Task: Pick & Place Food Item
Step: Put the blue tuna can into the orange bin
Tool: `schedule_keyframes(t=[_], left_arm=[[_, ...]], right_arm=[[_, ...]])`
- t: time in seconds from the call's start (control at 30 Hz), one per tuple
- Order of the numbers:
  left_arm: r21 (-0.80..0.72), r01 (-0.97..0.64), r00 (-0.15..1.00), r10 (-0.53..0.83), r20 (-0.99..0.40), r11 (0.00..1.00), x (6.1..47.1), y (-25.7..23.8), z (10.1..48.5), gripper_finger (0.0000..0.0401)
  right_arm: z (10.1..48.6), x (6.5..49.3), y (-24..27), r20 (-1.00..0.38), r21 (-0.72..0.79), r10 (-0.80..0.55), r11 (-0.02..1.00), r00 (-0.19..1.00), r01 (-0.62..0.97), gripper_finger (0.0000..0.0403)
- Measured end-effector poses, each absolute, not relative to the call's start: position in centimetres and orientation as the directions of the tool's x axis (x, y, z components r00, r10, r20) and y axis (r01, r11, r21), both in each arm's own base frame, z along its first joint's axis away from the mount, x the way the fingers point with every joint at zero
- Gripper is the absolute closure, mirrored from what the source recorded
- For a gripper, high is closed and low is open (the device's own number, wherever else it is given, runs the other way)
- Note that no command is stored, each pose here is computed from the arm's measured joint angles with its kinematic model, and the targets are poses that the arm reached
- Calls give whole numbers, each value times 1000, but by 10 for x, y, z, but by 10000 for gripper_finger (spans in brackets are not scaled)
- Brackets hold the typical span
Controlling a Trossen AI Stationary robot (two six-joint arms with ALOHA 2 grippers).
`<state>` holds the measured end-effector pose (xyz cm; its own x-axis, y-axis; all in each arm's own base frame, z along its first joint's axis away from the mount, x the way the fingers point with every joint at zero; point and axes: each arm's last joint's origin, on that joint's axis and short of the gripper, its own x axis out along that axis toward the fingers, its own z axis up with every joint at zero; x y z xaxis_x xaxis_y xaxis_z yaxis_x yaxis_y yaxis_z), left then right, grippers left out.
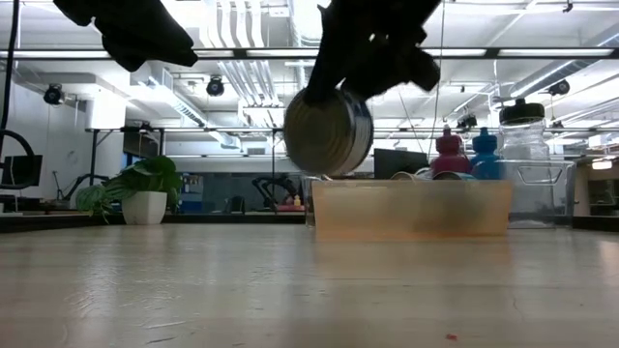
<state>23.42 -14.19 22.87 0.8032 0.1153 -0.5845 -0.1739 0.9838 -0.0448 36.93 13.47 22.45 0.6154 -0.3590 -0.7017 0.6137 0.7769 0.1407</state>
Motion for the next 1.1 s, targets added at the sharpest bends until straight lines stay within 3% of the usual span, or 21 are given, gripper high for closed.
schedule_keyframes(t=[0.33,0.57,1.1], left_arm=[[-45,-174,803,115,-584,984,234,-142,229,283],[-45,-174,803,115,-585,984,234,-142,229,283],[-45,-174,803,115,-585,984,234,-142,229,283]], right_arm=[[260,355,103,-642,26,-547,684,537,729,266],[261,357,63,-646,-17,-625,586,438,810,266],[232,358,-9,-768,42,-555,454,319,890,266]])
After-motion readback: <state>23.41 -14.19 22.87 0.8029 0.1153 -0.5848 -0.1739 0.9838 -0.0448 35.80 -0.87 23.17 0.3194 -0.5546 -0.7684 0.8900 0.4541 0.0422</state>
